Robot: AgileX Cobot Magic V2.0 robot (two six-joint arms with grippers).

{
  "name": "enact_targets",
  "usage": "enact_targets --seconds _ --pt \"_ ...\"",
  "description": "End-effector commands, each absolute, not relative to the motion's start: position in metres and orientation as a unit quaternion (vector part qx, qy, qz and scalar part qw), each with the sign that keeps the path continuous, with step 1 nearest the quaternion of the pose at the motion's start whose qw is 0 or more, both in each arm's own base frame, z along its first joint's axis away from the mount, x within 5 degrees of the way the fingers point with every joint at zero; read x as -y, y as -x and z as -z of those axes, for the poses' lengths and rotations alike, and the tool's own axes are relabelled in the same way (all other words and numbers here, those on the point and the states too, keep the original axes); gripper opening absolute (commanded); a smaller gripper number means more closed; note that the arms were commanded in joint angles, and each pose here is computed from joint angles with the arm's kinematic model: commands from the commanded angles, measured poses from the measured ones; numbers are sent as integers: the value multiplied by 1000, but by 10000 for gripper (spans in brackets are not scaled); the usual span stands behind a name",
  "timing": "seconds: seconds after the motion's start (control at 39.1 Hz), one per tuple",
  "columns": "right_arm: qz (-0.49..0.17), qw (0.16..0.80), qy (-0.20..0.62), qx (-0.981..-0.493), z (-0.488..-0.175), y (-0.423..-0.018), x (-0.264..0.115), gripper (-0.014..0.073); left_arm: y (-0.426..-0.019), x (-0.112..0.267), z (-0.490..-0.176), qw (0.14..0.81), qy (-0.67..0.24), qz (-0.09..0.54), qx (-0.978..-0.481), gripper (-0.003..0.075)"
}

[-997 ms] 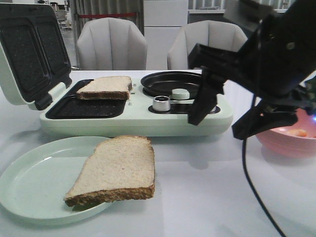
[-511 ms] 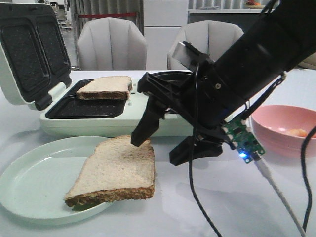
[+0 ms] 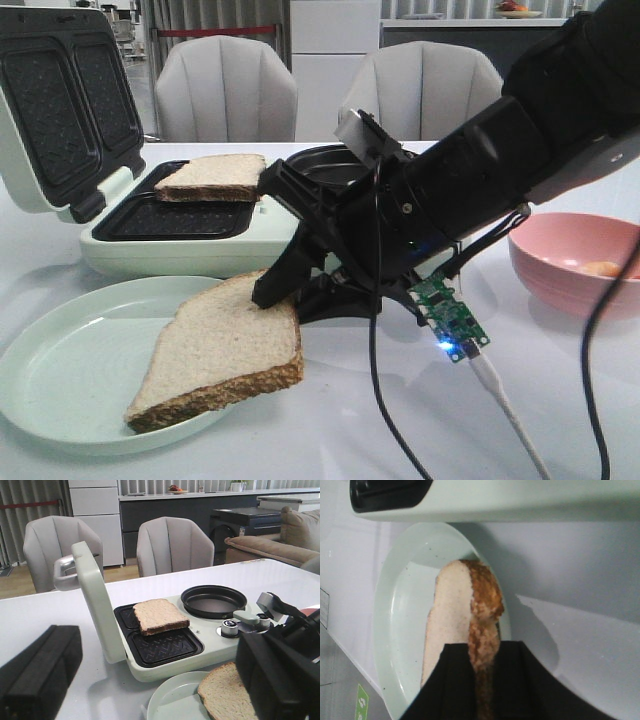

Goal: Make breakfast with bread and shrimp
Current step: 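Carry the bread with the right gripper and lay it on the first slice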

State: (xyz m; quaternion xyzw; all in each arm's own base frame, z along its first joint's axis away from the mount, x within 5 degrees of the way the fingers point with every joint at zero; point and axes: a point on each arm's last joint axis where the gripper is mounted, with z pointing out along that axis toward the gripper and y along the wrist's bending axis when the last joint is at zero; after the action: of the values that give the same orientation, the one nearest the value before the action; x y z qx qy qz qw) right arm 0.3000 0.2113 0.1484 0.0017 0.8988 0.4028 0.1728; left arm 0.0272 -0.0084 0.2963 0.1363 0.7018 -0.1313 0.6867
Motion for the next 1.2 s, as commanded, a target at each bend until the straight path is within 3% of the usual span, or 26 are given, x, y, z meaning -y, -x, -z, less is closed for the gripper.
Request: enact_targets --seconds 0.0,0.28,0.59,0.95,1.07,1.18 --pt "-453 208 16 -867 -187 -302 -214 148 -26 9 -310 717 -130 143 -670 673" --pt "-509 273 58 -814 -239 -302 -218 148 -26 9 -310 716 -130 143 -671 673" --pt "-527 359 63 -768 -286 -342 -234 148 -26 9 -310 716 -130 143 -671 673" --pt "-517 395 56 -758 -277 -402 -260 151 -26 9 -310 716 -130 143 -671 673" --pt "-508 397 50 -763 -266 -414 -264 184 -26 9 -310 716 -130 143 -671 673" --pt "-501 395 44 -769 -258 -419 -265 269 -26 9 -310 716 -130 143 -671 673"
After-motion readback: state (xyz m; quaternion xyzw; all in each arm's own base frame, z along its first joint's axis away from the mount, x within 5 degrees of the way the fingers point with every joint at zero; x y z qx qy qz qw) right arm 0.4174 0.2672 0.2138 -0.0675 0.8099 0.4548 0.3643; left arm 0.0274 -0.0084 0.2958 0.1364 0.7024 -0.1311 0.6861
